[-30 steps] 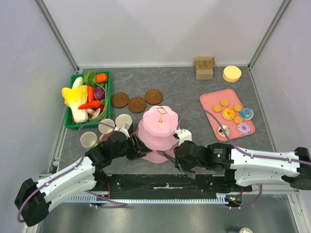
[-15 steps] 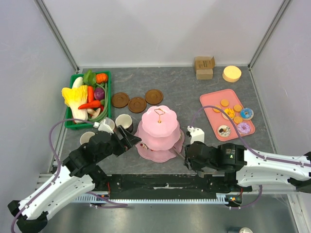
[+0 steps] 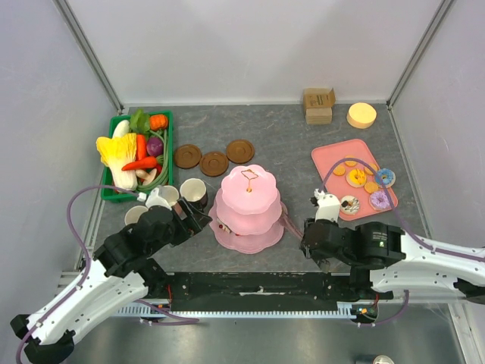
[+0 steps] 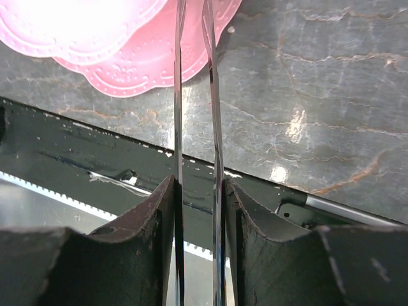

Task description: Serve the afternoon tea

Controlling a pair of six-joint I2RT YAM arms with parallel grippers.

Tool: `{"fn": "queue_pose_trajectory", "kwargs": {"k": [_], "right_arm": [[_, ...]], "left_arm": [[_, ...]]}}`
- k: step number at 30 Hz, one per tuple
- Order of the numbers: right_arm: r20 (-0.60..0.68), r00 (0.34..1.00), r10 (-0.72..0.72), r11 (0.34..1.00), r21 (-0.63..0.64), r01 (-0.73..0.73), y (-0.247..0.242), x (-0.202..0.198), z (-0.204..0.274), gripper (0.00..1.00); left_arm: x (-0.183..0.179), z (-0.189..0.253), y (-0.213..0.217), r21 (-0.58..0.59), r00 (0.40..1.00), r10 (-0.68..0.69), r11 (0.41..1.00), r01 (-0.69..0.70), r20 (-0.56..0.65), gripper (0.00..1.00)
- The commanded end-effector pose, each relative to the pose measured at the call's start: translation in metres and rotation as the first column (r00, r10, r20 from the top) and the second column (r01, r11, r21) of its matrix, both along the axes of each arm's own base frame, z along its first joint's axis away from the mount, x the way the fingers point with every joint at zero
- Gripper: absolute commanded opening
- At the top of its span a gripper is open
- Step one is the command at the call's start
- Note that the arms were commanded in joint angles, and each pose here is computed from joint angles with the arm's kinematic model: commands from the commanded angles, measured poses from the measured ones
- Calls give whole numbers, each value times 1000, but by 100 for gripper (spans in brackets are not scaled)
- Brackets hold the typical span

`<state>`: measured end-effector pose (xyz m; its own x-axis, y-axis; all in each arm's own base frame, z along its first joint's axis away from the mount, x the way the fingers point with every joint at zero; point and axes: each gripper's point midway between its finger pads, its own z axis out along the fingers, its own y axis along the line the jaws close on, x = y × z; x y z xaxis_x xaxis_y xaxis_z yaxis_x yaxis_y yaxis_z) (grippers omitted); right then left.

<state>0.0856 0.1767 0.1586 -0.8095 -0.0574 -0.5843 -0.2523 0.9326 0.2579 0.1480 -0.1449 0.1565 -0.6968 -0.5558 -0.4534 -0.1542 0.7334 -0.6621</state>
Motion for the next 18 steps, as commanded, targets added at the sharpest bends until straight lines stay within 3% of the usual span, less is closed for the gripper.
{"fn": "queue_pose_trajectory", "kwargs": {"k": [1, 5, 13, 18], "right_arm": [[85, 985, -151, 988, 36, 148, -22, 19, 26, 41], [193, 958, -213, 977, 42, 209, -30, 38, 47, 41], [418, 862, -287, 933, -81, 350, -27, 93, 94, 43], [369, 891, -265, 916, -192, 352, -15, 143, 74, 43]], "left_arm": [[9, 22, 8, 34, 996, 14, 999, -17, 83, 96], [12, 27, 9, 54, 995, 17, 998, -22, 96, 96], [21, 34, 12, 97, 992, 26, 995, -38, 122, 97], [26, 38, 16, 122, 989, 46, 991, -63, 140, 98]]}}
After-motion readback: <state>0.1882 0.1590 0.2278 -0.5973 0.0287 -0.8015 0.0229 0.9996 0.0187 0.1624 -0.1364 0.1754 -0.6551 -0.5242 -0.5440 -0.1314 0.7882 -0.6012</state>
